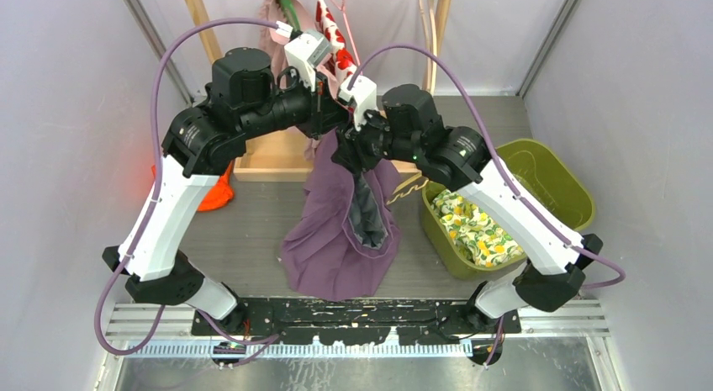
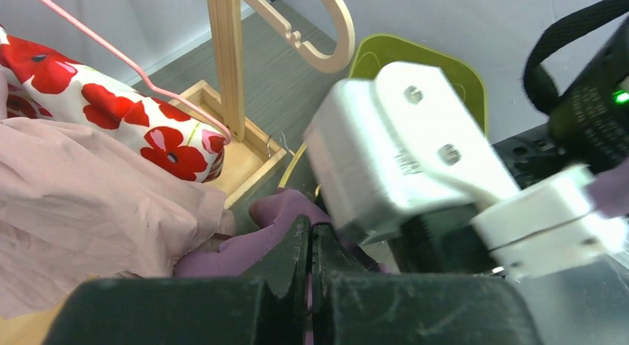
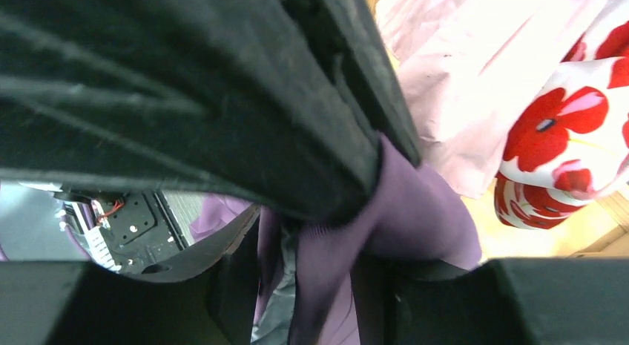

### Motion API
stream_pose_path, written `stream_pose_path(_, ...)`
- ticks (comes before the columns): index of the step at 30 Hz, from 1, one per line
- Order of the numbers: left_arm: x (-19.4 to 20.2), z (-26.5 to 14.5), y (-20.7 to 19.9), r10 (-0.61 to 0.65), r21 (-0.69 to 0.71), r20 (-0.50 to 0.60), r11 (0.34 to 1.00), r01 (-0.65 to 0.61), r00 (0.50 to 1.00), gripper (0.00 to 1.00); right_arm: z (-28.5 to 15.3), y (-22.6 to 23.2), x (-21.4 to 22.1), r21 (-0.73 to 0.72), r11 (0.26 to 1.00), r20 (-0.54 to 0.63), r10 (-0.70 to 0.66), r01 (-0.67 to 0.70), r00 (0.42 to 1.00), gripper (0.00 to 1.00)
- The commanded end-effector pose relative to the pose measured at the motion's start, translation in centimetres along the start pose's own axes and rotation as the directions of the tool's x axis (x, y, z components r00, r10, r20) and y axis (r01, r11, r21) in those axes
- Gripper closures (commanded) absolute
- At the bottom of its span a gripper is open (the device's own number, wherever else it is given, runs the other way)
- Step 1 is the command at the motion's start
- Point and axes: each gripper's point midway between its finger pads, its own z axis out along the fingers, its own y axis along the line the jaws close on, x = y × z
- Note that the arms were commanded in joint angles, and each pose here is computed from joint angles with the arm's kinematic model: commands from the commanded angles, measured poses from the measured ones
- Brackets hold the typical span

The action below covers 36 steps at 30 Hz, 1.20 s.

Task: Remove the skirt from the hanger
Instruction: Place the skirt in the bin.

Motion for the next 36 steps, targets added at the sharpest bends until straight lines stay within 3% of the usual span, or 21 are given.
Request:
stream_pose_path(1,-5.1,-2.7,-1.7,0.050,0.038,0.191,0.998,-0.058,0.980,1.00,0.1,1.0,-2.7,-0.039,0.999,0.091,0.007,-0.004,0.996,0.53)
stream_pose_path(4,-5.1,-2.9,-1.8,0.053,0.039,0.194,0.997,-0.062,0.980,1.00,0.3,1.1,-2.8,-0.041,0.999,0.089,0.019,-0.016,0.996,0.64)
stream_pose_path(8,-4.8,-3.7,-1.5,0.063,0.020,0.194,0.997,-0.068,0.979,1.00,-0.2,0.3,-2.8,0.012,0.999,0.081,0.040,-0.041,0.996,0.98)
stream_pose_path(13,-2.2,-5.5,0.7,0.087,-0.098,0.163,0.993,-0.071,0.983,0.99,-1.7,-0.5,-2.8,0.070,0.995,0.108,0.057,-0.065,0.993,0.99)
stream_pose_path(17,0.9,-8.7,3.9,0.111,-0.281,0.170,0.958,-0.059,0.979,0.87,-2.9,-1.6,-2.3,0.138,0.986,0.119,0.076,-0.092,0.990,0.99)
stream_pose_path(22,4.4,-12.6,9.2,0.123,-0.555,0.203,0.832,0.010,0.972,0.62,-4.7,-2.6,-2.5,0.207,0.973,0.147,0.074,-0.104,0.986,0.99)
stream_pose_path(26,7.3,-11.7,10.1,0.100,-0.580,0.112,0.814,-0.017,0.989,0.62,-7.5,-3.7,-4.4,0.279,0.956,0.190,0.037,-0.090,0.981,0.99)
stream_pose_path(31,9.9,-7.7,9.6,0.031,-0.517,-0.012,0.855,-0.033,0.999,0.70,-16.8,-6.8,-10.5,0.484,0.869,0.381,-0.099,-0.108,0.919,0.99)
stream_pose_path(34,10.2,-6.3,9.5,0.023,-0.500,-0.027,0.866,-0.034,0.999,0.70,-24.9,-8.4,-13.2,0.605,0.779,0.503,-0.210,-0.168,0.838,0.99)
stream_pose_path(36,10.1,-5.8,9.5,0.031,-0.495,-0.027,0.868,-0.040,0.999,0.71,-30.0,-9.7,-13.4,0.695,0.687,0.523,-0.280,-0.213,0.805,0.99)
